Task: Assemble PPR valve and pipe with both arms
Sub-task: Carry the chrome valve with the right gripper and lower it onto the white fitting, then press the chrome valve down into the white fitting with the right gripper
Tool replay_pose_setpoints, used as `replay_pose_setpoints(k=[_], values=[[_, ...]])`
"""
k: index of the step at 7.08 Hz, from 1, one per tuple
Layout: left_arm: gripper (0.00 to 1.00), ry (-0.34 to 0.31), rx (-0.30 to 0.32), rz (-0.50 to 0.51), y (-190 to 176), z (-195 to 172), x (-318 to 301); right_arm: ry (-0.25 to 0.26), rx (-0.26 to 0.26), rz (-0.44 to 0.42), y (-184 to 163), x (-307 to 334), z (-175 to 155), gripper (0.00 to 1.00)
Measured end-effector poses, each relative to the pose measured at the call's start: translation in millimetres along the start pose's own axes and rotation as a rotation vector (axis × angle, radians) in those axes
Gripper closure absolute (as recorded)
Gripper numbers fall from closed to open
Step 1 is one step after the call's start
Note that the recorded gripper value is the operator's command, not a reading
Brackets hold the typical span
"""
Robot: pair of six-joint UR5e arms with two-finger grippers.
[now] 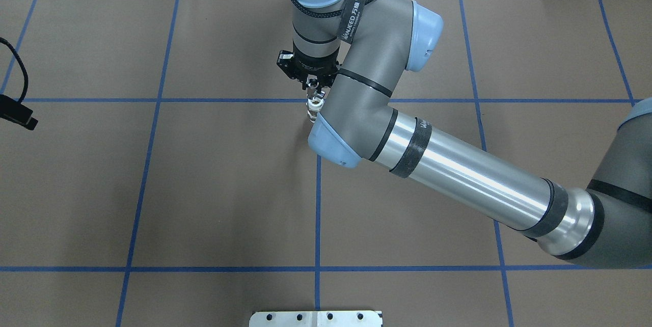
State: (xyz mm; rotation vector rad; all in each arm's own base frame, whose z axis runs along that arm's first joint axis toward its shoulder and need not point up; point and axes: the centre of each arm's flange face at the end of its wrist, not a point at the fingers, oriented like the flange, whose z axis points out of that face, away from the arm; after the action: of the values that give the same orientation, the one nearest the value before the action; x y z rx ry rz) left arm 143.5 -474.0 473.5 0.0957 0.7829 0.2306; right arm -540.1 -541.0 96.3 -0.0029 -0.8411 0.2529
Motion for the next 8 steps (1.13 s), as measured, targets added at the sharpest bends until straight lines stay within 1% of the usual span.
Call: replay_pose_setpoints(k=[3,8], values=[[0.01,0.001,-0.001,-0.003,0.5,0.3,-0.4,0.019,-0.004,-0.011,-0.3,-1.9,-2.2,1.00],[0.01,0.001,0.001,-0.008,1.2,-1.4,0.5,0.032,0.004,-0.076,-3.1,-0.6,2.8,1.00]])
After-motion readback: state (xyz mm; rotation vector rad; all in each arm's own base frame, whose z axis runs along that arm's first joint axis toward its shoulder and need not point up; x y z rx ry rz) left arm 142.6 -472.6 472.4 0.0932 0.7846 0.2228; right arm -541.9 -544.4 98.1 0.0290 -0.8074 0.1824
